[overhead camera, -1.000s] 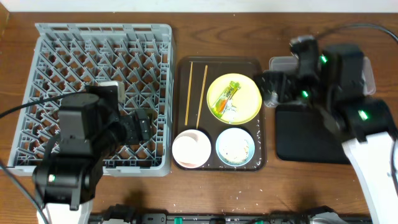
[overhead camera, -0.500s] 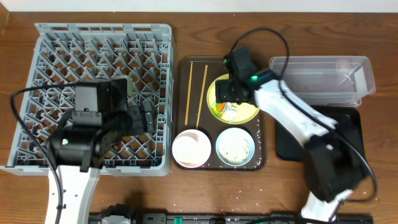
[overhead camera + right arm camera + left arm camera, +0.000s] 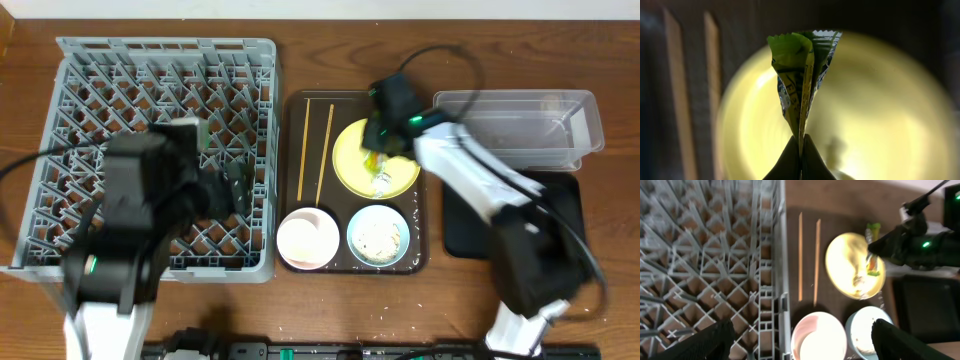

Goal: Sort waste into correct bins and load items into the dishwasher
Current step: 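Grasp the green wrapper and foil with right gripper, drop into clear bin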

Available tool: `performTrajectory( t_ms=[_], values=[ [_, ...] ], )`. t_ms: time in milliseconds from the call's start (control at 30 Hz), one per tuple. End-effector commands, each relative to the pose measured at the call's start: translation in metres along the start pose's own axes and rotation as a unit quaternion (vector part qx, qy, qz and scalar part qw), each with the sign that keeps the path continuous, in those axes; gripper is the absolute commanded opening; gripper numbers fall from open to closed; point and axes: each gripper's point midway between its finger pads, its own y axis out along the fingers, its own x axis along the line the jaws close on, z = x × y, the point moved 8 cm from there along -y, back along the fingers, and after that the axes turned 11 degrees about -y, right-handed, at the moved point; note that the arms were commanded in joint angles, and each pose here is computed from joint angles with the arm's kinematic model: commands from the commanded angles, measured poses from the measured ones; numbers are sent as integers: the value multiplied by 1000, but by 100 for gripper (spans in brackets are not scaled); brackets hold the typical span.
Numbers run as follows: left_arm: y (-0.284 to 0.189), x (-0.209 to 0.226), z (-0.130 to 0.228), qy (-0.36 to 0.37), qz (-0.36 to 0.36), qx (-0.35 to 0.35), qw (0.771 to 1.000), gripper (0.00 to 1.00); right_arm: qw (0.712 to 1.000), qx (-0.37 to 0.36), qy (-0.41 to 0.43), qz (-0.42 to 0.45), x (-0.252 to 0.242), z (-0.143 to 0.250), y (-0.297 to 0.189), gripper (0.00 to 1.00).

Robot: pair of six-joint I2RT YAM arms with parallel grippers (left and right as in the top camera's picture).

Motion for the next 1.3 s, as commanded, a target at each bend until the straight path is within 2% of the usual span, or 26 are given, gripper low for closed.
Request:
performTrajectory(
  t_ms=[0, 100, 200, 300, 333, 367, 400, 433, 567, 700, 800, 833, 867, 933, 1200, 1233, 1267],
  values=[
    [-42, -10, 6, 17, 35, -60, 997, 89, 995, -82, 50, 5, -32, -37, -63, 1],
    [-59, -11, 14, 23, 44, -81, 995, 89, 986, -93, 132, 46, -71, -45, -76, 1],
    [-68, -12, 18, 27, 49, -96, 994, 89, 969, -80, 209, 105, -105, -42, -66, 1],
    [-69, -12, 19, 28, 50, -98, 994, 89, 963, -67, 223, 134, -124, -40, -47, 1],
    [-69, -12, 19, 28, 50, -97, 994, 89, 962, -66, 223, 141, -131, -42, -41, 4],
    [-69, -12, 19, 28, 50, -97, 994, 88, 969, -64, 200, 134, -135, -44, -41, 27],
    [-69, -12, 19, 28, 50, -97, 994, 89, 974, -62, 183, 116, -133, -46, -47, 36],
    [-69, -12, 19, 28, 50, -97, 994, 89, 979, -63, 168, 92, -127, -47, -54, 40],
    [-69, -12, 19, 28, 50, -97, 994, 88, 991, -61, 123, 7, -99, -48, -78, 44],
    [-69, -12, 19, 28, 50, -97, 994, 89, 997, -45, -13, -60, -45, -32, -88, 45],
    [-69, -12, 19, 28, 50, -97, 994, 89, 998, -3, -67, -15, -11, -4, -66, 51],
    [-69, -12, 19, 28, 50, -97, 994, 88, 997, 15, -80, 13, 0, 9, -51, 60],
    [-69, -12, 19, 28, 50, -97, 994, 88, 996, 22, -82, 24, 5, 15, -42, 64],
    [-69, -12, 19, 28, 50, -97, 994, 88, 994, 40, -84, 49, 13, 27, -20, 69],
    [-69, -12, 19, 28, 50, -97, 994, 88, 988, 116, -29, 102, 6, 63, 44, 56],
    [-69, -12, 19, 28, 50, -97, 994, 89, 987, 118, -24, 104, 4, 64, 47, 43],
    [-69, -12, 19, 28, 50, -97, 994, 89, 988, 118, -20, 99, 3, 63, 49, 17]
  ],
)
